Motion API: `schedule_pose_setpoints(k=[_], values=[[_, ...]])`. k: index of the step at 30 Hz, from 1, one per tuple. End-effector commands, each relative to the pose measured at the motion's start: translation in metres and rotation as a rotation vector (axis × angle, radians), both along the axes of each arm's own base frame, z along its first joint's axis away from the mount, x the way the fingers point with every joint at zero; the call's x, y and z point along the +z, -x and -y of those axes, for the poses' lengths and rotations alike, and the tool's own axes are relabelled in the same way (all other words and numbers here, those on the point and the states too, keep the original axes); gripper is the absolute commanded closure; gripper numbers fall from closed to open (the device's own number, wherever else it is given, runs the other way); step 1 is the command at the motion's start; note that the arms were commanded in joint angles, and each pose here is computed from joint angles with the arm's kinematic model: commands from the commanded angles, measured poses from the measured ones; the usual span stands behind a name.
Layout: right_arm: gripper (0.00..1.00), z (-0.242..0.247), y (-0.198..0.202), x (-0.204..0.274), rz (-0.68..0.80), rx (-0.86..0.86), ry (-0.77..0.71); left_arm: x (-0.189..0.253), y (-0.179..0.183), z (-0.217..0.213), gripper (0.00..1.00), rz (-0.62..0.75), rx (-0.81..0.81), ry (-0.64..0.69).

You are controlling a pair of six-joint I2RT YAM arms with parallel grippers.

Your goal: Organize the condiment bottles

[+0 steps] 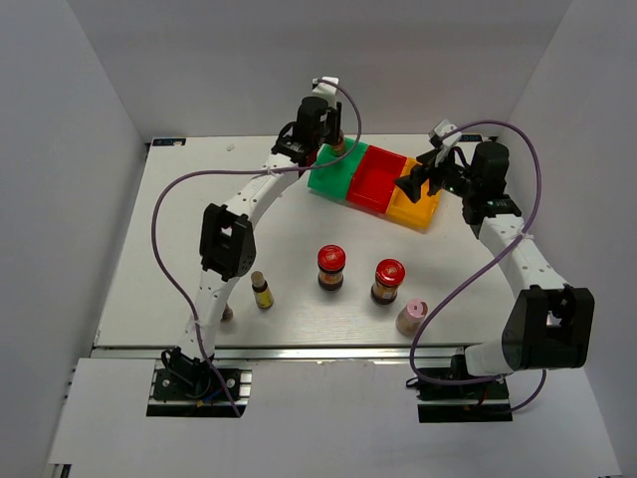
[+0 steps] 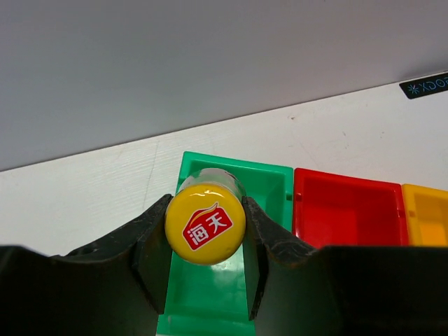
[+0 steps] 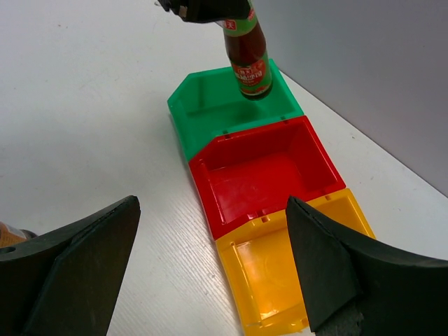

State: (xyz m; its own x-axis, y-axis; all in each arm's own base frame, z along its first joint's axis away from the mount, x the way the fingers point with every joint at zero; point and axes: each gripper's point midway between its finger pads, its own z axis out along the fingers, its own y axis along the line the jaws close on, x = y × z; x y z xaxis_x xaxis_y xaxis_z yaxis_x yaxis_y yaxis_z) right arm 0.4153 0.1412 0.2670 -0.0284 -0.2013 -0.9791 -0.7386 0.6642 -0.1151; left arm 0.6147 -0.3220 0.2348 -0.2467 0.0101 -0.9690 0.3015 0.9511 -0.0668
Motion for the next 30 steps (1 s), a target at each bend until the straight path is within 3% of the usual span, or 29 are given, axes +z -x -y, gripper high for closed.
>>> schedule_pose_setpoints(k=[1, 14, 18, 20, 27, 30], values=[[0.11, 0.004, -0.003, -0.001, 0.002, -0.012, -0.005, 0.087, -0.008, 0.006, 1.00, 0.209, -0.020, 0.140], [0.10, 0.007, -0.007, -0.012, -0.036, -0.016, -0.008, 0.070, -0.010, 0.012, 1.00, 0.181, -0.037, 0.157], [0.11, 0.007, -0.009, -0.012, -0.041, -0.018, -0.009, 0.064, -0.011, 0.013, 0.89, 0.170, -0.032, 0.157], [0.11, 0.008, -0.009, -0.013, -0.043, -0.023, -0.008, 0.062, -0.013, 0.012, 0.88, 0.171, -0.028, 0.156], [0.11, 0.010, -0.011, -0.016, -0.052, -0.026, -0.008, 0.073, -0.006, 0.003, 1.00, 0.153, 0.000, 0.127], [0.11, 0.009, -0.012, -0.018, -0.061, -0.022, -0.014, 0.079, -0.001, 0.005, 1.00, 0.147, -0.031, 0.127]])
